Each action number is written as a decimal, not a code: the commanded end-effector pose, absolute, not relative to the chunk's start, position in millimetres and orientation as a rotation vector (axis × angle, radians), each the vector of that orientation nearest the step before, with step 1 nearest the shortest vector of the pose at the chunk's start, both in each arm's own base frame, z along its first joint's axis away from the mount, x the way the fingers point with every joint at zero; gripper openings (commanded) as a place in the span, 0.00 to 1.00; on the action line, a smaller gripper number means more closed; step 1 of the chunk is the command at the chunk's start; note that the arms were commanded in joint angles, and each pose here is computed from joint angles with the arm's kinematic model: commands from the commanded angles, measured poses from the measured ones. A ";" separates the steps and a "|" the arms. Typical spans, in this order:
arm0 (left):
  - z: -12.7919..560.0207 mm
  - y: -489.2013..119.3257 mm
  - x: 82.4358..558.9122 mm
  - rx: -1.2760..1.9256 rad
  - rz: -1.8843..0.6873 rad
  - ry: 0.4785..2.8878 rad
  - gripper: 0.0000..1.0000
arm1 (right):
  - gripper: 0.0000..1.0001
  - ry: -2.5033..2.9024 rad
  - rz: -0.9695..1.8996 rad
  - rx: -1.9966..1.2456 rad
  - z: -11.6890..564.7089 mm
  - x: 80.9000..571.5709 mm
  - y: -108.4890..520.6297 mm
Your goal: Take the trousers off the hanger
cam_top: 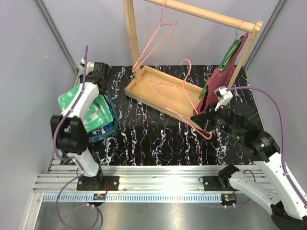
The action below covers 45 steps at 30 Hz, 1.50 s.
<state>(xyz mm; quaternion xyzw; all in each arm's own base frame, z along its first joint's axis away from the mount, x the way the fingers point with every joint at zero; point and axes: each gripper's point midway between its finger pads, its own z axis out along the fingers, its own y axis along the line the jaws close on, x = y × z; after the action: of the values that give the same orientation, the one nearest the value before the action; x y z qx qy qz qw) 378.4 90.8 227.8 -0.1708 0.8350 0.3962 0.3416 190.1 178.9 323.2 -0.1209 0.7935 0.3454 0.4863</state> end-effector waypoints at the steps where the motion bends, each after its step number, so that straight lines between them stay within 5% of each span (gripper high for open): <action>1: 221.1 94.0 401.9 -0.516 1.004 2.193 0.00 | 0.00 1.787 0.864 -0.316 365.3 194.1 182.0; 12: 94.4 45.0 444.4 -0.316 0.693 2.517 0.00 | 0.00 1.722 0.743 -0.274 414.7 212.6 168.7; 18: 79.5 15.6 443.7 -0.211 0.442 2.619 0.11 | 0.00 1.706 0.648 -0.223 444.2 228.8 158.4; 23: 122.7 8.2 437.8 -0.226 0.323 2.567 0.62 | 0.00 1.785 0.457 -0.128 448.1 259.6 140.8; 26: 158.7 9.4 430.8 -0.295 0.225 2.518 0.83 | 0.00 1.779 0.362 -0.056 455.6 274.1 128.3; 27: 177.5 11.4 422.1 -0.311 0.206 2.493 0.97 | 0.00 1.775 0.339 -0.038 458.8 277.0 124.8; 38: 284.3 36.7 315.0 -0.468 0.191 2.166 0.99 | 0.00 1.742 0.076 0.135 484.9 333.2 105.5; 45: 317.8 36.8 248.0 -0.527 0.107 1.977 0.99 | 0.00 1.850 0.114 0.114 441.9 359.2 140.7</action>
<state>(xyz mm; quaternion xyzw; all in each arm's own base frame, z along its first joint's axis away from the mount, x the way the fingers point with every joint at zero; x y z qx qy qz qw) 260.9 37.3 315.7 -0.2019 0.8358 0.0578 0.5072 347.5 135.7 452.3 0.0248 0.7975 0.0538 0.6004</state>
